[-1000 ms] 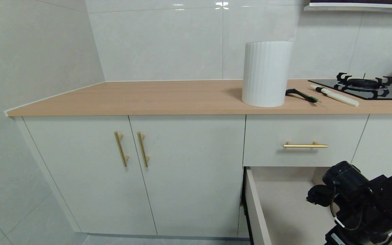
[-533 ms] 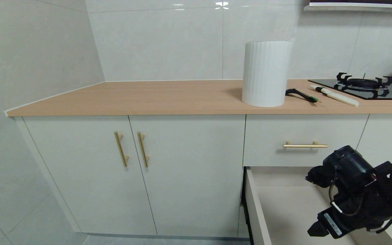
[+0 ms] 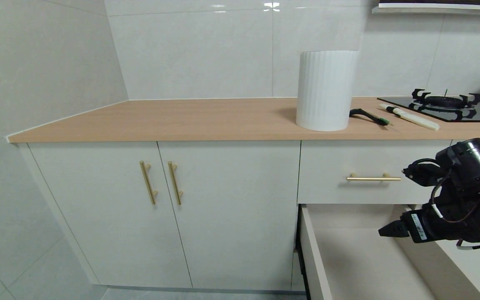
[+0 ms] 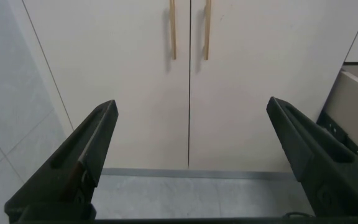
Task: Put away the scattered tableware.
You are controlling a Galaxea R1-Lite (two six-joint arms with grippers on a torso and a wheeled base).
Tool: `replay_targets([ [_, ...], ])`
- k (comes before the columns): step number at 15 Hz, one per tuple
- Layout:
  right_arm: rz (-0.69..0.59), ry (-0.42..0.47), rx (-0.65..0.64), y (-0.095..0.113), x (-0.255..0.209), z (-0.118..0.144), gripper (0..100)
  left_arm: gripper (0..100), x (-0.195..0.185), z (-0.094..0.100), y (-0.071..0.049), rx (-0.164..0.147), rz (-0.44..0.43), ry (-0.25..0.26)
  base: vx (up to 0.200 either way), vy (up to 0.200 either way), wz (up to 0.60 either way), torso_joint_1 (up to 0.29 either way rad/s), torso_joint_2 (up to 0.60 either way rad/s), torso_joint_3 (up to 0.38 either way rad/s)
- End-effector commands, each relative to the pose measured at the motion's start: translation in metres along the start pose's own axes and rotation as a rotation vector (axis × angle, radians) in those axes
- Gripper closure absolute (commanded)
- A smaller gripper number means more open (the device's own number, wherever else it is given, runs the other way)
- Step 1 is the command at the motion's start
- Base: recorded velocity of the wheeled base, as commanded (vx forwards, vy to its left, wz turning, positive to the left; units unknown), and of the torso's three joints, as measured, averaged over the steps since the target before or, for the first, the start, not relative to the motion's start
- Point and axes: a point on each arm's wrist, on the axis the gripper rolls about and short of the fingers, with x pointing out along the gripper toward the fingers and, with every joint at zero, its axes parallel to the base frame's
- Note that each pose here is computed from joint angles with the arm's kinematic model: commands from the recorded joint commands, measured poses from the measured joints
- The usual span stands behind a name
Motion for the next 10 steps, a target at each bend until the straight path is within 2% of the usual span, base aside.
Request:
replay_targets([
  [1,-0.002,-0.017,0.003,-0.0012,-0.0043,0.0007,0,0,0.0000,0.0000,0.0000,0.001,0.001,-0.001,0.000,0.000,0.00,0.000,0.00,0.000],
  [4,-0.002,-0.017,0.005,-0.0012,-0.0046,0.0003,0,0,0.0000,0.0000,0.0000,0.000,0.001,-0.001,0.000,0.000,0.00,0.015,-0.07,-0.050],
  [7,-0.002,-0.017,0.003,-0.0012,-0.0046,0.0003,0,0,0.0000,0.0000,0.0000,0.000,0.001,-0.001,0.000,0.000,0.00,0.069,-0.25,-0.256],
  [10,-0.002,-0.017,0.003,-0.0012,-0.0046,0.0003,0,0,0.0000,0.0000,0.0000,0.001,-0.001,-0.001,0.000,0.000,0.00,0.175,-0.53,-0.289],
])
